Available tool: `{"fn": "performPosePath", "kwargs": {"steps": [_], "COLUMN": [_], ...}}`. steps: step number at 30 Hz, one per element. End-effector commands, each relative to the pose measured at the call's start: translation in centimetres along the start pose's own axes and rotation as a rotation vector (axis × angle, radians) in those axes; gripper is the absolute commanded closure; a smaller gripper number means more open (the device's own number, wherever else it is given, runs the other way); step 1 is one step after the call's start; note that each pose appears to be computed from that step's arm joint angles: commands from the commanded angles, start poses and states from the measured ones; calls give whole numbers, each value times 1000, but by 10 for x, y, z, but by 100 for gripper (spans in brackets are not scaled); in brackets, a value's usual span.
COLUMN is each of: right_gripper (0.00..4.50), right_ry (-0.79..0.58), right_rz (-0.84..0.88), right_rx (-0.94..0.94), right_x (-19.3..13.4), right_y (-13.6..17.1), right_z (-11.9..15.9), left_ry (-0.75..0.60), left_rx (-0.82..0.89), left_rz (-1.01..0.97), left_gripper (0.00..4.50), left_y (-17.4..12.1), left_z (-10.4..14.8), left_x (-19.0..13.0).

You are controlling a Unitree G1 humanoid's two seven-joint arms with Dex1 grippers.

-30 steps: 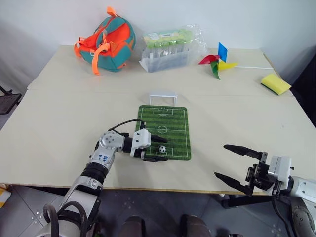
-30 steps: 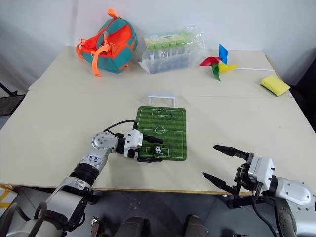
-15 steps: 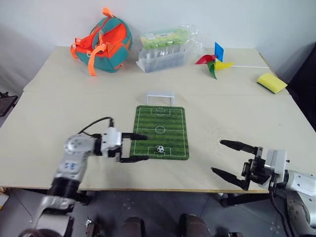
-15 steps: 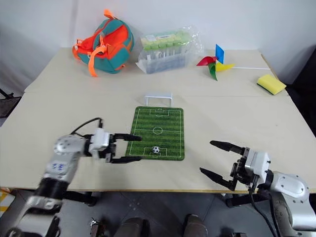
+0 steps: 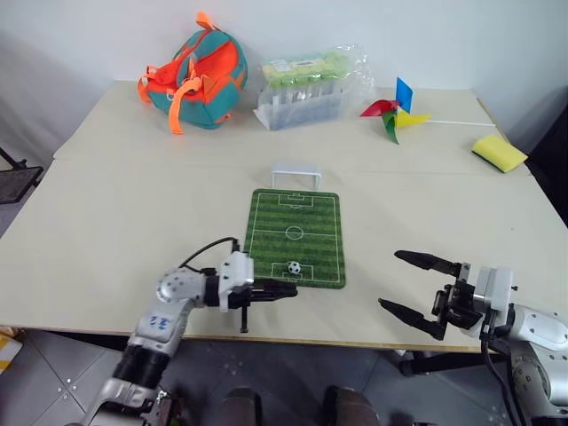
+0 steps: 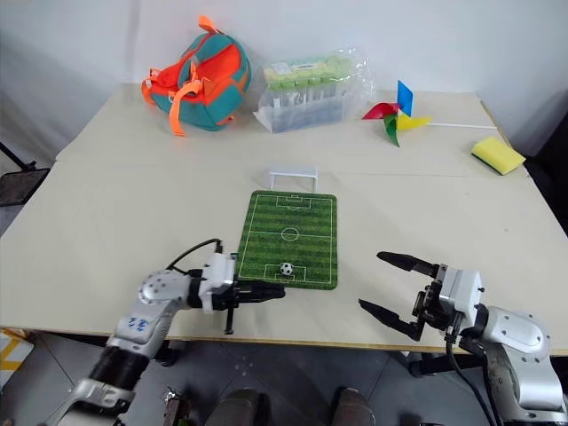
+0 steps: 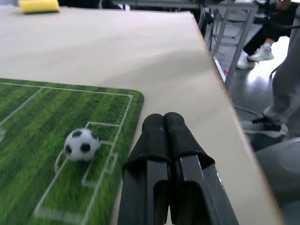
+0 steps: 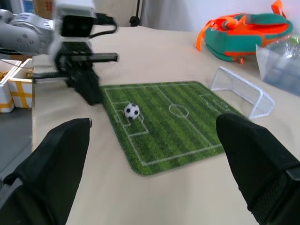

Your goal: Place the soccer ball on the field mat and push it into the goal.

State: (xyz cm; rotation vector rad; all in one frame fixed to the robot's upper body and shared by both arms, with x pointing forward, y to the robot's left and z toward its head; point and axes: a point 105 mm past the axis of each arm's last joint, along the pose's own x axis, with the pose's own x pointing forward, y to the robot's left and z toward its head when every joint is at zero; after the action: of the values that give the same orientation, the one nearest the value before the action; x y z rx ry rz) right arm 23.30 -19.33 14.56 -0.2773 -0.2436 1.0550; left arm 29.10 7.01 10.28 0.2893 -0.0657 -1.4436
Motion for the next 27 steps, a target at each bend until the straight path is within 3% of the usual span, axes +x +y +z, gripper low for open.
{"fn": "performPosePath", "kwargs": {"steps": [1,9,14,17,20,23,27], "right_gripper": [0,0,0,0,0,0,0], "right_ry": [0,-8,-30,-84,-140,-169,-197], "right_rz": [-19,-90,-203,-333,-428,-463,-507], "right_rx": [-38,-43,-69,-55,-28,-27,-42], "right_x": [-6,-6,-4,-2,3,6,9], "right_y": [0,6,1,-8,-13,-17,-30], "right_z": [9,10,12,17,20,21,21], "left_ry": [-6,22,31,-77,-206,-158,-64], "left_rx": [18,23,107,178,228,240,173], "left_rz": [19,184,391,486,391,335,416], "left_gripper": [445,445,445,445,445,445,445], "left_y": [12,54,105,130,119,98,72], "left_z": [6,4,17,47,71,60,42], "left_x": [11,22,15,-1,-26,-58,-110]}}
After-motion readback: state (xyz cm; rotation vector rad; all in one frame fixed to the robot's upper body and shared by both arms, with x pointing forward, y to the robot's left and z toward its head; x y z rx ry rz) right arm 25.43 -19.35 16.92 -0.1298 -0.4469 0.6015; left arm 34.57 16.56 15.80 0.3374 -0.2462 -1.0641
